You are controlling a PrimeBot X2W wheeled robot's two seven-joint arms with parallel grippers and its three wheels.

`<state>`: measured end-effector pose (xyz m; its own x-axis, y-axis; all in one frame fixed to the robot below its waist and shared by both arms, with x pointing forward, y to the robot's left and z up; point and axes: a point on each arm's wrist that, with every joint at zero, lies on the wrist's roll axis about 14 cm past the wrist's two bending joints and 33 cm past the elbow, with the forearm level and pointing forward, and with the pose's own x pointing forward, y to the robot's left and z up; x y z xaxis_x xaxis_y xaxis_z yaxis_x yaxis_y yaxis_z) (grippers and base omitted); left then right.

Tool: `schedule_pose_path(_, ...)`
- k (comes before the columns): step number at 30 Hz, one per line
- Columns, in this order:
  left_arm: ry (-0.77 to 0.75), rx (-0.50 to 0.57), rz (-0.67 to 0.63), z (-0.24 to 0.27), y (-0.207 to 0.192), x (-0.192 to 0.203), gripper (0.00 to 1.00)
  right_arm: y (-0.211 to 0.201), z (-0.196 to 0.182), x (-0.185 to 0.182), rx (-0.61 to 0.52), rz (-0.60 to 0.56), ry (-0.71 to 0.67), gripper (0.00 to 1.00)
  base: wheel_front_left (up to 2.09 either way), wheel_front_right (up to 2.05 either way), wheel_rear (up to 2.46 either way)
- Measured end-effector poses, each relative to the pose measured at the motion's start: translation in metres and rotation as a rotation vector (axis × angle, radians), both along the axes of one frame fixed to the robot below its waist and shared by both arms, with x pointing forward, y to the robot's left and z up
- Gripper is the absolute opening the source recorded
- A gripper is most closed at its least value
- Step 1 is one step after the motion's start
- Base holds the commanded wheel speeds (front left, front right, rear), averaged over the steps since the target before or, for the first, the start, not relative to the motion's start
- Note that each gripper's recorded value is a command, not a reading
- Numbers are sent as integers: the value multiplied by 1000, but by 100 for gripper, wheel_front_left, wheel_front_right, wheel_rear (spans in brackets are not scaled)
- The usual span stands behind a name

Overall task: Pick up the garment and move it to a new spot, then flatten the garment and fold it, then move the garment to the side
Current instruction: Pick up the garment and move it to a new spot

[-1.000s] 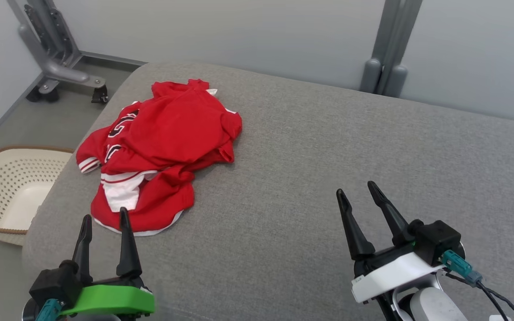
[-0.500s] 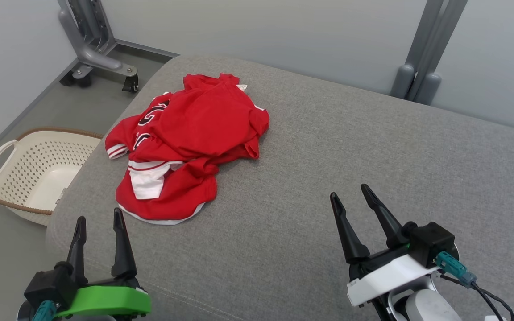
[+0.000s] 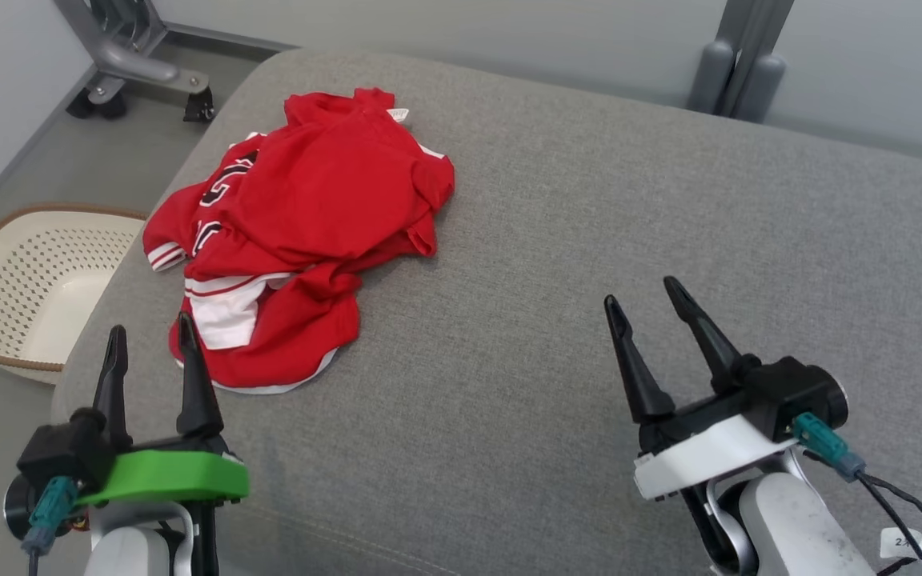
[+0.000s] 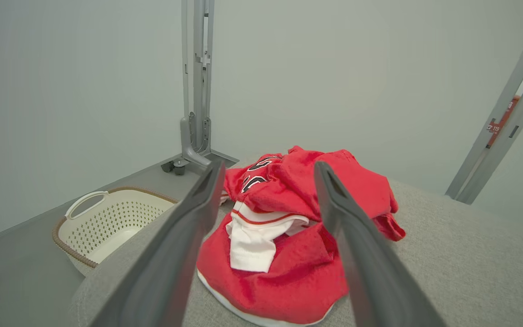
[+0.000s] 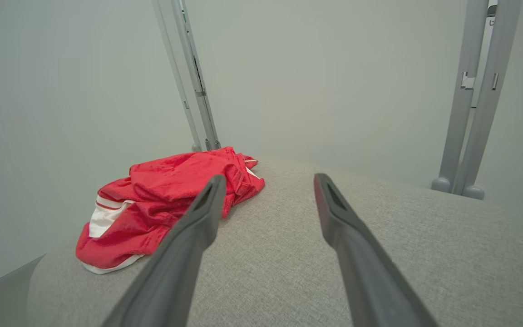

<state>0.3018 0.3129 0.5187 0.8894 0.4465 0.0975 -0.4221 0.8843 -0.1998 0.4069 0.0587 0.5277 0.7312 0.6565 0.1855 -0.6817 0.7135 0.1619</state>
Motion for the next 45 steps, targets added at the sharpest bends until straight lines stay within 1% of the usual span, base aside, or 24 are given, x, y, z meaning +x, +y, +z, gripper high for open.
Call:
schedule_pose_path(4, 65, 43, -47, -12, -1, 29, 100, -19, -1, 24, -18, -64, -33, 100, 0, 0, 0)
schedule_pose_path(7, 103, 60, -63, -20, 9, 55, 100, -40, -5, 44, -21, -131, -44, 100, 0, 0, 0)
schedule_pose_path(10, 155, 86, -102, -29, 14, 82, 100, -53, -12, 56, -34, -170, -44, 100, 0, 0, 0)
schedule_pose_path(15, 292, 62, -166, -60, 17, 121, 100, -69, -32, 69, -65, -206, -23, 100, 0, 0, 0)
schedule_pose_path(17, 340, 77, -180, -66, 22, 137, 100, -75, -42, 72, -75, -219, -5, 100, 0, 0, 0)
schedule_pose_path(22, 465, 84, -209, -93, 24, 158, 100, -82, -63, 76, -96, -232, 37, 100, 0, 0, 0)
schedule_pose_path(28, 583, 61, -195, -123, 29, 166, 100, -85, -78, 75, -109, -236, 71, 100, 0, 0, 0)
schedule_pose_path(29, 594, 57, -197, -127, 28, 166, 45, -86, -79, 75, -110, -237, 74, 100, 0, 0, 0)
schedule_pose_path(30, 601, 55, -197, -129, 28, 167, 13, -86, -81, 75, -112, -239, 78, 100, 0, 0, 0)
schedule_pose_path(31, 598, 58, -197, -130, 29, 168, 0, -87, -82, 75, -114, -240, 80, 100, 0, 0, 0)
schedule_pose_path(35, 555, 71, -197, -122, 30, 171, 0, -86, -81, 75, -114, -239, 81, 100, 0, 0, 0)
schedule_pose_path(39, 461, 109, -181, -96, 35, 177, 0, -82, -76, 72, -108, -232, 77, 100, 0, 0, 0)
schedule_pose_path(42, 376, 142, -156, -67, 41, 184, 0, -80, -70, 70, -106, -230, 68, 100, 0, 0, 0)
schedule_pose_path(45, 236, 183, -145, -21, 41, 192, 0, -78, -62, 67, -95, -232, 60, 100, 0, 0, 0)
